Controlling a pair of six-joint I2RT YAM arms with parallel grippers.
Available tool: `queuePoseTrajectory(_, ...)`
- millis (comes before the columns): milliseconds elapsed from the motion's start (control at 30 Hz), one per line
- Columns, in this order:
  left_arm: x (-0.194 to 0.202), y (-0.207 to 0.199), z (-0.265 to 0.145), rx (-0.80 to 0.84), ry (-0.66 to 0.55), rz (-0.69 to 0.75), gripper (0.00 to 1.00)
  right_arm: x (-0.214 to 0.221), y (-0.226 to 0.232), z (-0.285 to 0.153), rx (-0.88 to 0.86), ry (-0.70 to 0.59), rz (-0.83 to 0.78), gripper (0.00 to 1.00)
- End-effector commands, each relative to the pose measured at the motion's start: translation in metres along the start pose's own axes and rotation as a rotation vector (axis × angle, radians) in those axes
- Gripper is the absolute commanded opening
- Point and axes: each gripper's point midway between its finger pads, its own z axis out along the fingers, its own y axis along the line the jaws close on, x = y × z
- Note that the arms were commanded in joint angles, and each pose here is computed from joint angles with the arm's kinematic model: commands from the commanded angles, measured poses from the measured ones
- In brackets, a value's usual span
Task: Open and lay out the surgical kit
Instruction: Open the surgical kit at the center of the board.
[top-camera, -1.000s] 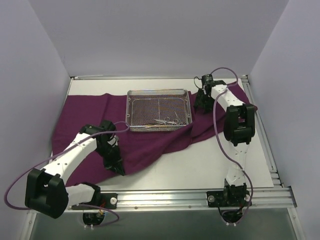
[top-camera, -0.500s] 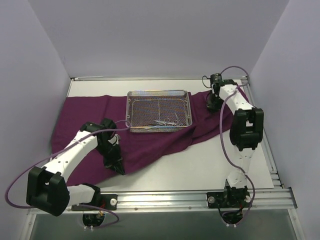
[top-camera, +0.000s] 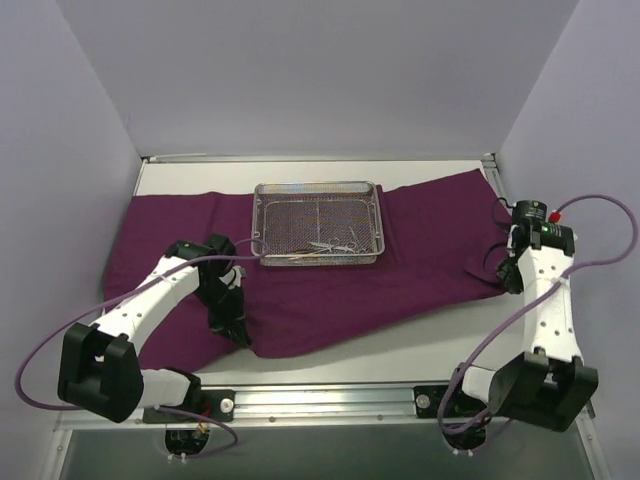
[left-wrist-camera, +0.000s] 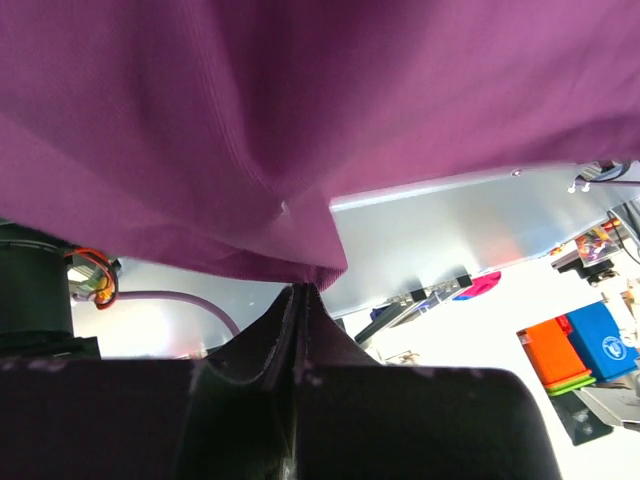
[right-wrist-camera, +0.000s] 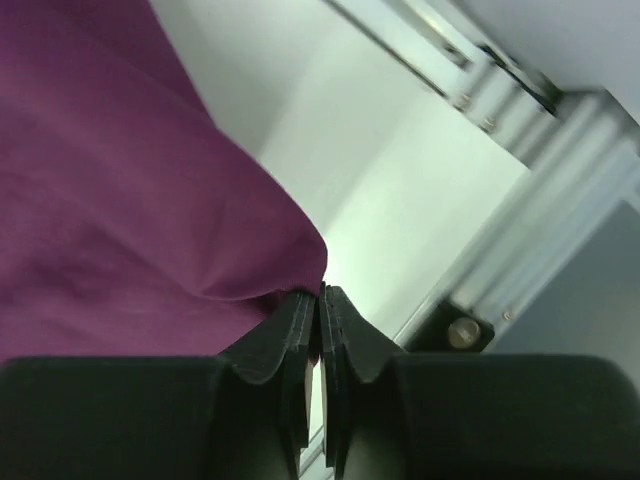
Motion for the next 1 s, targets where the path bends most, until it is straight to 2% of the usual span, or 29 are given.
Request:
queuePoseTrajectory(0, -0.004, -0.001, 0.000, 0.015, -0.028, 0.057, 0.02, 0.019, -0.054, -0.029, 0.134, -0.051, 0.159, 0.11)
queuePoseTrajectory(100, 0.001, 0.001, 0.002, 0.012, -0.016, 0.065, 0.02, 0.041, -0.069, -0.025, 0.178, 0.006, 0.202, 0.02)
queuePoseTrajectory(133, 0.002, 0.002, 0.002, 0.015, -0.015, 0.062, 0.02, 0.049, -0.069, -0.022, 0.180, 0.037, 0.189, 0.02)
queuePoseTrajectory(167, 0.005, 0.003, 0.003, 0.014, -0.011, 0.062, 0.02, 0.058, -0.067, -0.018, 0.176, 0.076, 0.186, 0.08)
queuePoseTrajectory(200, 0.006, 0.004, 0.002, 0.012, -0.013, 0.062, 0.02, 0.062, -0.062, -0.017, 0.156, 0.102, 0.177, 0.19)
queuePoseTrajectory(267, 0.009, 0.005, 0.002, 0.010, -0.009, 0.051, 0.03, 0.064, -0.062, -0.017, 0.160, 0.115, 0.181, 0.20)
queuePoseTrajectory(300, 0.010, 0.006, 0.001, 0.009, -0.011, 0.048, 0.03, 0.059, -0.060, -0.019, 0.145, 0.102, 0.195, 0.32)
queuePoseTrajectory(367, 0.014, 0.008, 0.000, 0.001, -0.006, 0.036, 0.08, 0.048, -0.056, -0.023, 0.125, 0.082, 0.198, 0.47)
queuePoseTrajectory(400, 0.014, 0.010, -0.001, -0.012, -0.008, 0.031, 0.12, 0.032, -0.049, -0.027, 0.098, 0.055, 0.182, 0.64)
queuePoseTrajectory(467, 0.016, 0.012, -0.003, -0.021, -0.011, 0.016, 0.18, 0.013, -0.041, -0.032, 0.069, 0.026, 0.160, 0.71)
queuePoseTrajectory(500, 0.017, 0.011, -0.005, -0.022, -0.018, 0.012, 0.20, -0.006, -0.028, -0.035, 0.016, -0.008, 0.136, 0.79)
queuePoseTrajectory(533, 0.016, 0.013, -0.007, -0.034, -0.031, -0.002, 0.23, -0.016, -0.019, -0.036, -0.027, -0.026, 0.124, 0.81)
queuePoseTrajectory(567, 0.017, 0.014, -0.010, -0.040, -0.041, -0.007, 0.31, -0.023, -0.008, -0.036, -0.070, -0.036, 0.109, 0.82)
queuePoseTrajectory(700, 0.014, 0.016, -0.020, -0.066, -0.094, -0.033, 0.52, -0.054, 0.053, -0.035, -0.252, -0.075, 0.050, 0.85)
queuePoseTrajectory(800, 0.005, 0.025, -0.040, -0.130, -0.210, -0.066, 0.56, -0.068, 0.106, -0.026, -0.348, -0.076, -0.005, 0.89)
queuePoseTrajectory(867, -0.015, 0.029, -0.067, -0.175, -0.373, -0.091, 0.64, -0.068, 0.139, -0.028, -0.439, -0.053, -0.059, 0.90)
queuePoseTrajectory(900, -0.023, 0.030, -0.076, -0.184, -0.423, -0.104, 0.72, -0.057, 0.162, -0.016, -0.434, -0.018, -0.118, 0.93)
queuePoseTrajectory(967, -0.050, 0.027, -0.101, -0.195, -0.538, -0.110, 0.77, -0.060, 0.188, -0.015, -0.445, -0.025, -0.179, 0.96)
